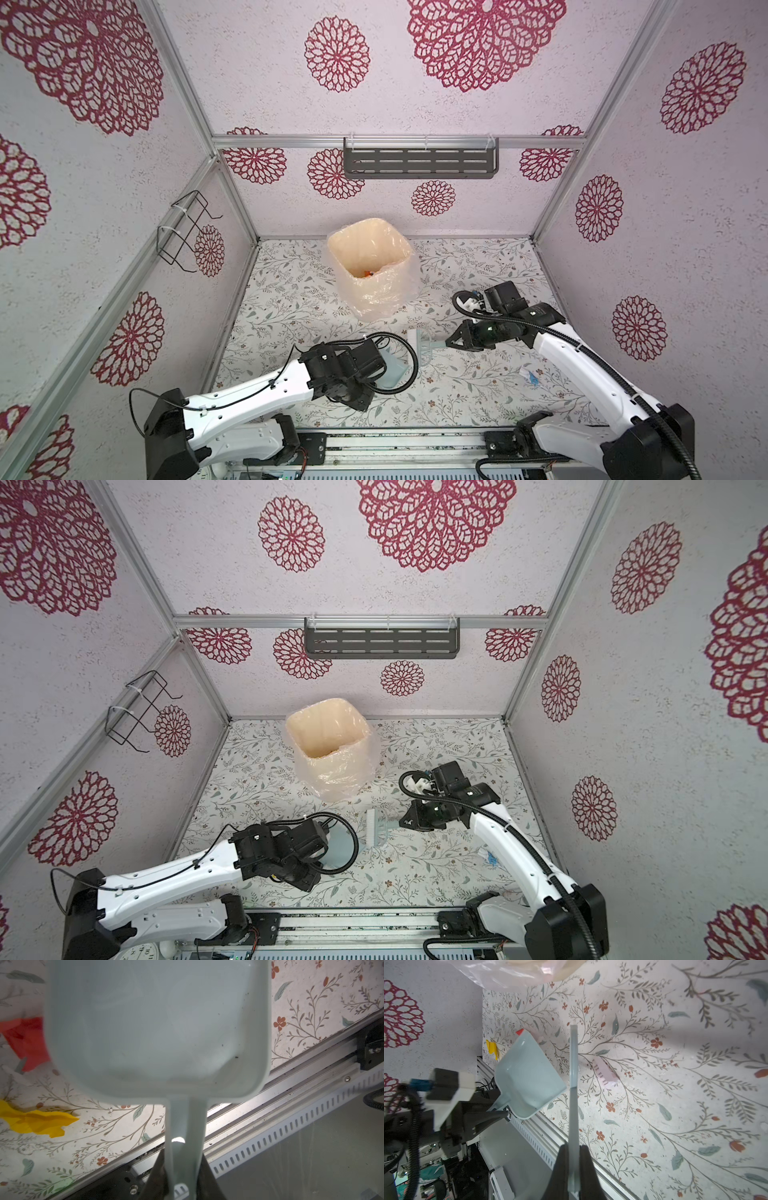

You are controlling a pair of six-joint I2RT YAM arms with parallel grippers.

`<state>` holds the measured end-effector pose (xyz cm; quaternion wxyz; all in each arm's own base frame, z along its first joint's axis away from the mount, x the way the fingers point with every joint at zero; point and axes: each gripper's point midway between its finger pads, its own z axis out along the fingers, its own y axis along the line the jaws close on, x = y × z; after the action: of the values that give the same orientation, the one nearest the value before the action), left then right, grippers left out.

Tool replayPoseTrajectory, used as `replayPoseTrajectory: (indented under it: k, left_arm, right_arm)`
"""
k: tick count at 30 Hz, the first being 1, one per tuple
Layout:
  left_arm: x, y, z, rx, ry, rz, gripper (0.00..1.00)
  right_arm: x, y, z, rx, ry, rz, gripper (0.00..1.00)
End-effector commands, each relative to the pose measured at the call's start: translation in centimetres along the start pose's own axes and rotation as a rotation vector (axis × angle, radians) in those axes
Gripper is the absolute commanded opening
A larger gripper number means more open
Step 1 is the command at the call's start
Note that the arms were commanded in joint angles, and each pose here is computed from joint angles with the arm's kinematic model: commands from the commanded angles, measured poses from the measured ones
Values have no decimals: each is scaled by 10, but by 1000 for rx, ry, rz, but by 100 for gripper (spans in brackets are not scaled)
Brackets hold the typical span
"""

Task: Sweep away the paper scraps from the table
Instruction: 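Sweep the white printed 'rest time' scrap into the dustpan with the right brush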

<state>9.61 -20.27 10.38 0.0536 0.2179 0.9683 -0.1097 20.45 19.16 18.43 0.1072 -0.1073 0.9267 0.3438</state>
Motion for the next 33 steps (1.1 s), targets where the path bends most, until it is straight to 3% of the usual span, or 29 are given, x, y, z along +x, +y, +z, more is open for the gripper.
replayPoseTrajectory:
  k: [1, 7, 17, 26, 33]
  left_arm:
    - [1, -12, 8, 41, 8, 21, 0]
    - [5, -14, 20, 26, 55, 28, 0]
    - [-1, -24, 36, 19, 73, 53, 0]
    - [-13, -33, 48, 20, 70, 99, 0]
    - [-12, -31, 57, 18, 73, 102, 0]
  right_arm:
    - [3, -11, -20, 116, 8, -39, 0]
    - [-1, -33, -26, 276, 29, -73, 0]
    - [-14, -32, -18, 501, 89, -231, 0]
    - [-22, -26, -2, 591, 134, -319, 0]
    - [-16, -19, 17, 575, 178, -353, 0]
